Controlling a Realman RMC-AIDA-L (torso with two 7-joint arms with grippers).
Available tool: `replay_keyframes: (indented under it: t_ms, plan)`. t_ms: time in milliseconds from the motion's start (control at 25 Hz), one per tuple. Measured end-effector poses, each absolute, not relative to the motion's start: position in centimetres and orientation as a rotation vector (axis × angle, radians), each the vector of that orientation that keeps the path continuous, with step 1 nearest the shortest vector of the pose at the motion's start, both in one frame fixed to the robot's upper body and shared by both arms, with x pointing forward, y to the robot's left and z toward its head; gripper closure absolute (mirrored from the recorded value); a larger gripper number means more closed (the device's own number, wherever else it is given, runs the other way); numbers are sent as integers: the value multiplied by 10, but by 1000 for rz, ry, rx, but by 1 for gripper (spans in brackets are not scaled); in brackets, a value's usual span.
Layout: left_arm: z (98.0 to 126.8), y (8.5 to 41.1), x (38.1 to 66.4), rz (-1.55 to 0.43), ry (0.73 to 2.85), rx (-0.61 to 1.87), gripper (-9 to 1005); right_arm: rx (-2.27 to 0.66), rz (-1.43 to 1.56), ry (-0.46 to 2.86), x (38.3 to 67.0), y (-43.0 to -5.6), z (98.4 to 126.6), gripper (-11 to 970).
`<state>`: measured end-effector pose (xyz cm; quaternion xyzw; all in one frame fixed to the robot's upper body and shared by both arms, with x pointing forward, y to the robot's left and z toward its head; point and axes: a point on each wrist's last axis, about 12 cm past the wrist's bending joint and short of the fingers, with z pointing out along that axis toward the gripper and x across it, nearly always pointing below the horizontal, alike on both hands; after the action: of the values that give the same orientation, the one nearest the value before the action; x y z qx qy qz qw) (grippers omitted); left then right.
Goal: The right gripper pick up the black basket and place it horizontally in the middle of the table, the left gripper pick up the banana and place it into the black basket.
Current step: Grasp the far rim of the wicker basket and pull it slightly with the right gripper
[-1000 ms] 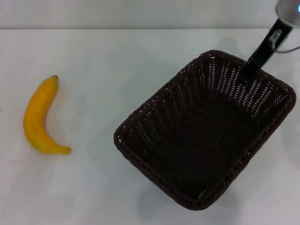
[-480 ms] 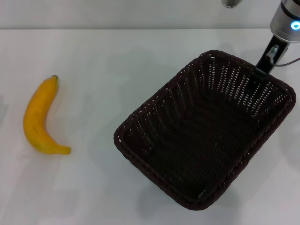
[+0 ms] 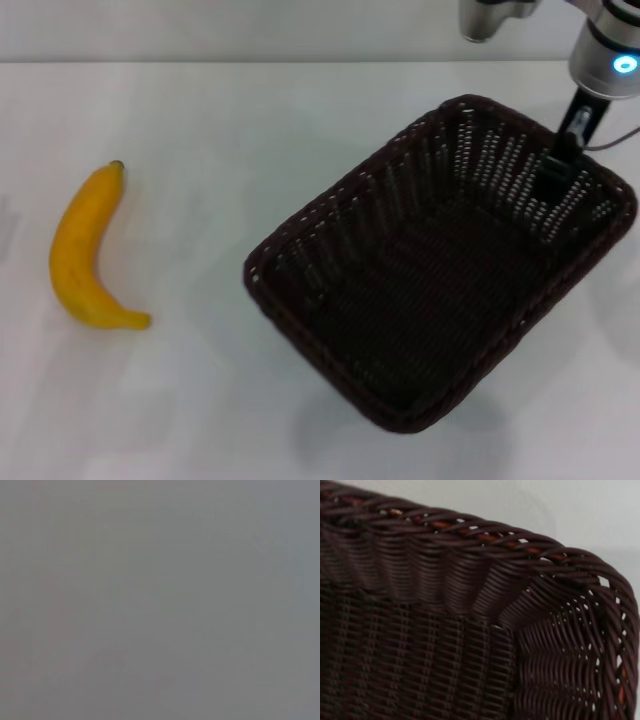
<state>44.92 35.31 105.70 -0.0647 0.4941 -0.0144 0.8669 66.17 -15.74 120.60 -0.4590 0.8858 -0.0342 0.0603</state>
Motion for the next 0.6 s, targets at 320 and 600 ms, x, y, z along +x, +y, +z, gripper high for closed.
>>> replay_keyframes:
  t_ms: [320,600]
  plan:
    - [1067,365,453,16,977,-136,102,-1144,-6,2764,663,-135,1226,729]
    - [1074,386,448,127,920,-218,102,-765,50,2912,663,-146,1232,759]
